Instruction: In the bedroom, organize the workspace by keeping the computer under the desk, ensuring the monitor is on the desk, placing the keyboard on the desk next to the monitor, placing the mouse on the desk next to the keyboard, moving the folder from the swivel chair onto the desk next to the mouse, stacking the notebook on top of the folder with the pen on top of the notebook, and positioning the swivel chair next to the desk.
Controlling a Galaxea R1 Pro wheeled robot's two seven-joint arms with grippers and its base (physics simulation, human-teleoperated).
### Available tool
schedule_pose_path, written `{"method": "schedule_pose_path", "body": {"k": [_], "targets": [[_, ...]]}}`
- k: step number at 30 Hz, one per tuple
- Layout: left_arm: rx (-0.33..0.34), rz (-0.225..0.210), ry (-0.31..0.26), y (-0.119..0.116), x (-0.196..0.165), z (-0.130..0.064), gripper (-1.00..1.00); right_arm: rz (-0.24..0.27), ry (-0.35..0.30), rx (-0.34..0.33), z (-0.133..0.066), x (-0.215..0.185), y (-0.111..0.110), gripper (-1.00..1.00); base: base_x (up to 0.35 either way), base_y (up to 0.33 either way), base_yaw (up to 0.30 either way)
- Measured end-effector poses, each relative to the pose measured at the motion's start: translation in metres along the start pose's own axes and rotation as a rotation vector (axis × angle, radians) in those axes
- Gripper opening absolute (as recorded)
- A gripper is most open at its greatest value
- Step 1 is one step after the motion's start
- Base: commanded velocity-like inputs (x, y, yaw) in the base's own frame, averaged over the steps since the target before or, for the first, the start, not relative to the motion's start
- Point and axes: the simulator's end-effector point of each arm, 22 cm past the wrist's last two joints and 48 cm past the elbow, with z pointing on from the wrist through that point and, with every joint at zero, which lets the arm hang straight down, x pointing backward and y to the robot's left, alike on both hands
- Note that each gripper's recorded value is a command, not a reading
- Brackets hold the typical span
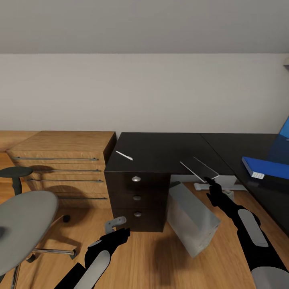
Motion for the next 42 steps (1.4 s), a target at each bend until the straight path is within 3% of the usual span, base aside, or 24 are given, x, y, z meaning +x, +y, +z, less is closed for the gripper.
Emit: {"method": "schedule_pose_path", "body": {"k": [9,42], "targets": [[0.001,0.004,0.001,-0.007,-0.012,-0.012,1.00,-0.009,-0.001,0.006,-0.002,-0.004,0.016,1.00,0.000,0.000,0.000],[-0.002,0.004,0.003,-0.005,-0.011,-0.011,1.00,-0.012,-0.002,0.006,-0.002,-0.005,0.017,1.00,0.043,0.014,0.000]]}}
